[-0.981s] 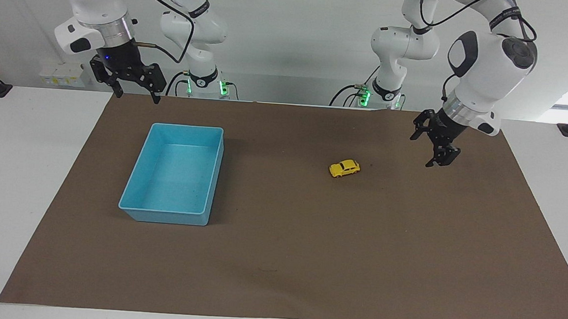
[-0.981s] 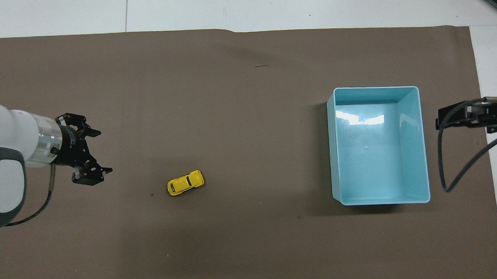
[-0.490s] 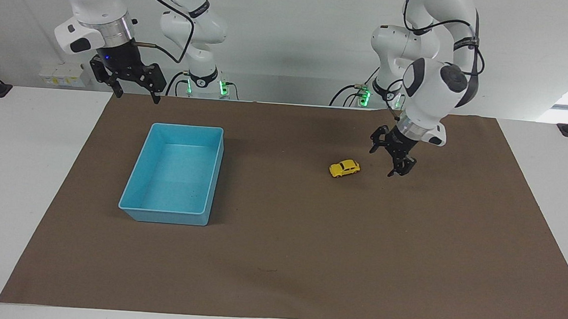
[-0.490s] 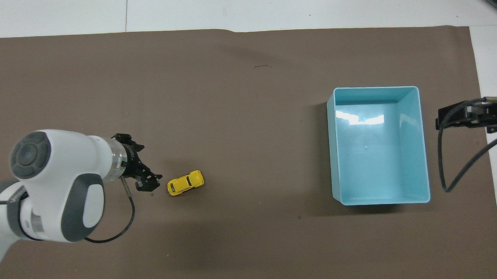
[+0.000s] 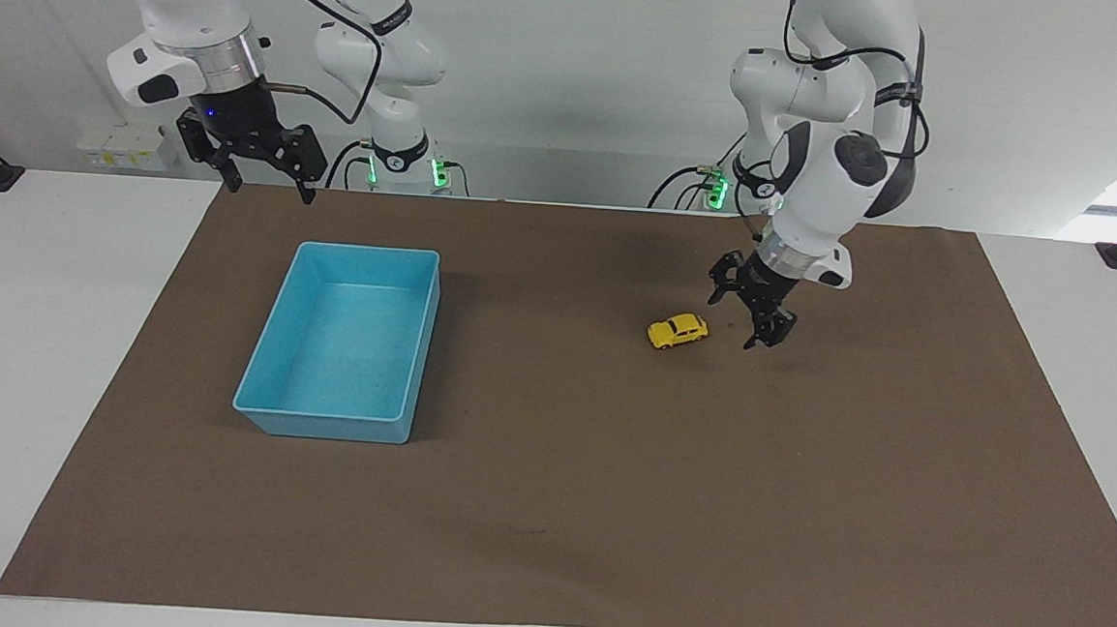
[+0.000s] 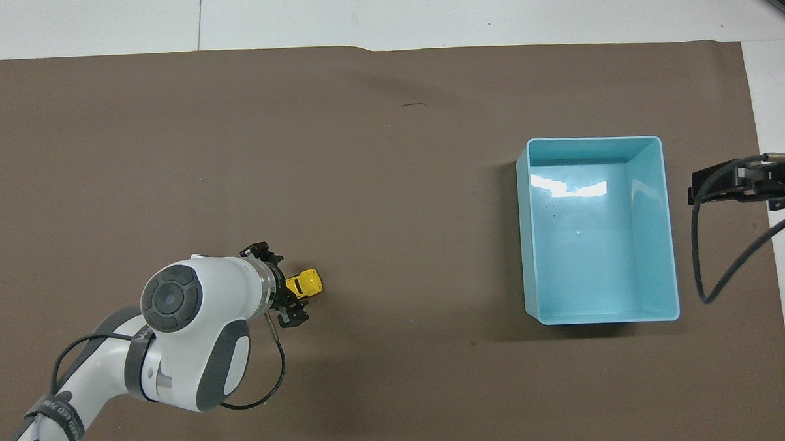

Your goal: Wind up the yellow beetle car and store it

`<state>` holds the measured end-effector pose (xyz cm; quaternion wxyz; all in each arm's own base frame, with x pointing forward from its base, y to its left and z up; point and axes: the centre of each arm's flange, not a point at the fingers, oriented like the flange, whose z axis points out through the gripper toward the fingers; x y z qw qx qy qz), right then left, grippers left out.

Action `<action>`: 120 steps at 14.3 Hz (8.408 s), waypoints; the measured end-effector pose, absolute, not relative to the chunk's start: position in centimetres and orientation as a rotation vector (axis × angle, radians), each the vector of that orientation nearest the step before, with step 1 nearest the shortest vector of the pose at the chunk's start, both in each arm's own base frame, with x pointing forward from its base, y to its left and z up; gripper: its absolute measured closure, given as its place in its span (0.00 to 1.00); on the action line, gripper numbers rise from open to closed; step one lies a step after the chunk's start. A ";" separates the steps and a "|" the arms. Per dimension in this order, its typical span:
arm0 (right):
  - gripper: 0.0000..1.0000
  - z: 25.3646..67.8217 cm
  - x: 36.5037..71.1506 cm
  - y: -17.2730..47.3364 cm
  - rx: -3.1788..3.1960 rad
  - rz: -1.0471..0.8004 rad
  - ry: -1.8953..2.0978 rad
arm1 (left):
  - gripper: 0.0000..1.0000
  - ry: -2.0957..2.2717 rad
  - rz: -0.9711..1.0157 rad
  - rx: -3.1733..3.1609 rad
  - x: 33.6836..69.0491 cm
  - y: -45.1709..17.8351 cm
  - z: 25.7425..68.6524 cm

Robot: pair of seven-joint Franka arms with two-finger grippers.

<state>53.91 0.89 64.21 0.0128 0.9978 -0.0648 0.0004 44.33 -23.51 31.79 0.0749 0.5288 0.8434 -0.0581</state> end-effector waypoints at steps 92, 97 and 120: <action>0.00 64.1 54.0 1.3 3.117 -0.004 -0.194 | 0.00 0.583 0.210 2.972 56.9 -8.0 54.0; 0.00 61.8 56.0 2.2 3.138 -0.001 -0.182 | 0.00 0.175 0.188 3.074 56.4 -6.0 54.7; 0.00 47.5 57.8 15.3 2.651 0.033 -1.763 | 0.00 -0.145 0.020 3.144 52.6 -2.8 64.2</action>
